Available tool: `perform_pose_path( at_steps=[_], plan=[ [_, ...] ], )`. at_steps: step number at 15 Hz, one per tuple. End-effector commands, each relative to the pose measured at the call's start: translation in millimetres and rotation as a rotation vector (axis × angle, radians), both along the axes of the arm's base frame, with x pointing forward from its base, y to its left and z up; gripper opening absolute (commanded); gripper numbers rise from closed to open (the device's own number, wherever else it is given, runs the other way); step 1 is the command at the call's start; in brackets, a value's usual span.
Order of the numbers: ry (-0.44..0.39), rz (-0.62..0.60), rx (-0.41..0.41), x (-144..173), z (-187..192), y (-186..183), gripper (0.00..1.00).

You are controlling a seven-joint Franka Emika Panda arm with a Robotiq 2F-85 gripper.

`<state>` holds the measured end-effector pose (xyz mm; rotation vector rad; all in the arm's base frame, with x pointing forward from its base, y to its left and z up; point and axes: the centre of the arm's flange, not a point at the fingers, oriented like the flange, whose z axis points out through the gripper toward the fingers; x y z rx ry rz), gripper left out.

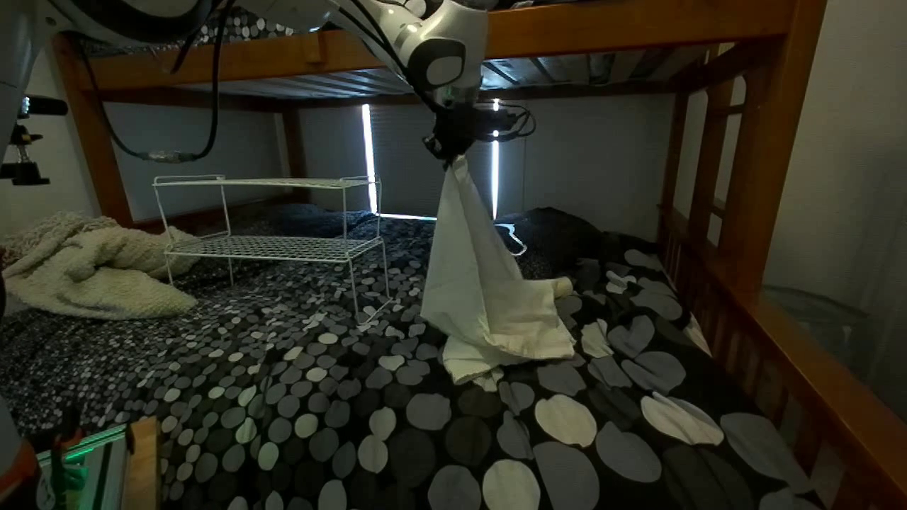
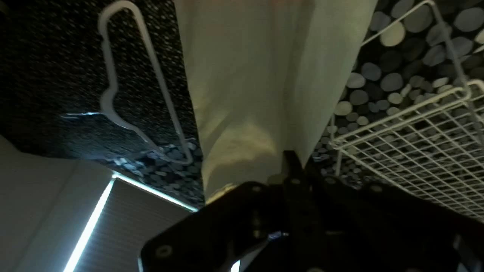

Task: Pick up the white pillow case and unfold it, lay the white pillow case on the bed

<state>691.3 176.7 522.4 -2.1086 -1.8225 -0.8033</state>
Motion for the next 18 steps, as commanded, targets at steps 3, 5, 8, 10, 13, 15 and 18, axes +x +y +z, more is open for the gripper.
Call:
perform_pose_path(
  at_steps=[3, 5, 8, 10, 13, 15, 18],
  plan=[
    [0.091, 0.303, -0.069, -80, 22, 58, 0.00],
    [0.123, 0.415, -0.102, -100, 20, 60, 0.00],
    [0.068, 0.445, -0.134, -109, 14, 38, 0.00],
    [-0.017, 0.381, -0.141, -111, 16, 14, 0.00],
    [-0.166, 0.249, -0.132, -124, 47, -30, 0.00],
    [-0.253, 0.154, -0.149, -139, 77, -65, 0.00],
    [-0.286, -0.027, -0.158, -165, 105, -120, 0.00]
  ],
)
